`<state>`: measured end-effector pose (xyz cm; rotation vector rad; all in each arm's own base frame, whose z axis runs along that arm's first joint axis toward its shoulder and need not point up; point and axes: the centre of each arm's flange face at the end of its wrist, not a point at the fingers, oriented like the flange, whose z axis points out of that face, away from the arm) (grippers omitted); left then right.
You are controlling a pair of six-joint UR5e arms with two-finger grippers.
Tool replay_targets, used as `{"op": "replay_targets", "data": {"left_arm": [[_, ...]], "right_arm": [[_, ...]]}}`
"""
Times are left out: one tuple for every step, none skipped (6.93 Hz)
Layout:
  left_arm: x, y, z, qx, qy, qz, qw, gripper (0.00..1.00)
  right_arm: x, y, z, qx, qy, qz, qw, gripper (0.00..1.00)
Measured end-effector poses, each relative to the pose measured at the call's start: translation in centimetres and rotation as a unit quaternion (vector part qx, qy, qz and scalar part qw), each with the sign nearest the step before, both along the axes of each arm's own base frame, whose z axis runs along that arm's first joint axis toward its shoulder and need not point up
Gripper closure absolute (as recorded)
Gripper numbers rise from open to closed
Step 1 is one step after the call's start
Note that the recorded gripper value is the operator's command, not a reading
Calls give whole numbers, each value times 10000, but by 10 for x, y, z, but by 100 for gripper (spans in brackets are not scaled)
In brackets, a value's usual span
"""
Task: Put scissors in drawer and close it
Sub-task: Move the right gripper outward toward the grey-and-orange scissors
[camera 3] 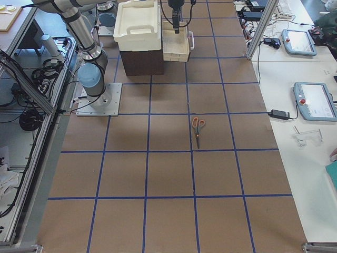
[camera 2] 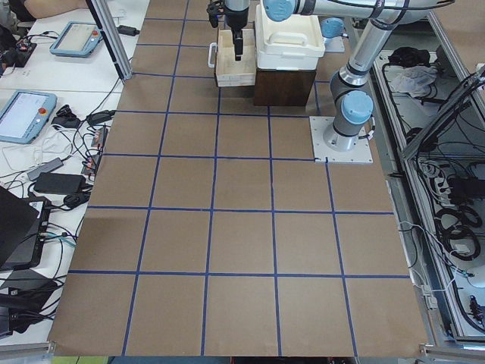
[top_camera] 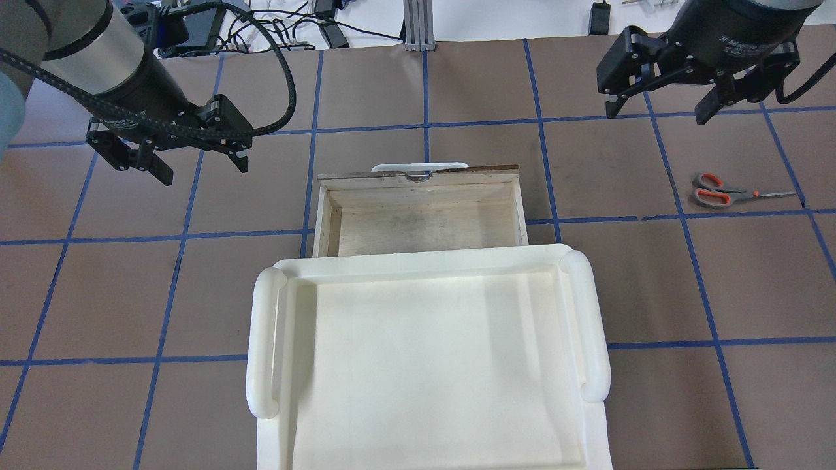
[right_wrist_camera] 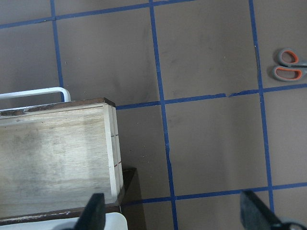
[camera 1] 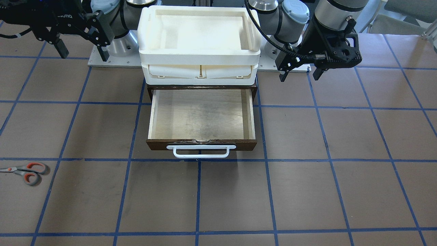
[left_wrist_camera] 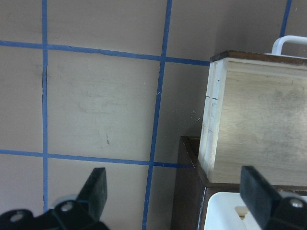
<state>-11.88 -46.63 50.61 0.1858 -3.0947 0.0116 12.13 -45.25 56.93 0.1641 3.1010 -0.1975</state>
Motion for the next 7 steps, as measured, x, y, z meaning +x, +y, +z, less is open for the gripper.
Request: {"op": "replay_targets", "data": {"left_arm": [[0,0,0,0,-3,0,10000,0],[0,0,0,0,-5,-2,10000,0],[0,0,0,3,-9,-1,10000,0],[0,0,-1,8,-13,-2,10000,0],[0,0,-1,15,-14,-2,10000,0],[0,0,-2,23,-14,-2,10000,0],[0,1,-2,28,-14,-2,10000,0]], "right_arm": [[-1,1,0,7,75,-8,10000,0],[-3,2,0,28,167,-37,9999,0],[-4,2,-2,56,190,-72,9998,0],[-4,1,-5,73,189,-115,9997,0],[-4,0,-5,63,173,-258,9995,0],[-4,-3,-6,51,149,-450,9989,0],[-5,-16,-12,-40,134,-565,9983,0]]}}
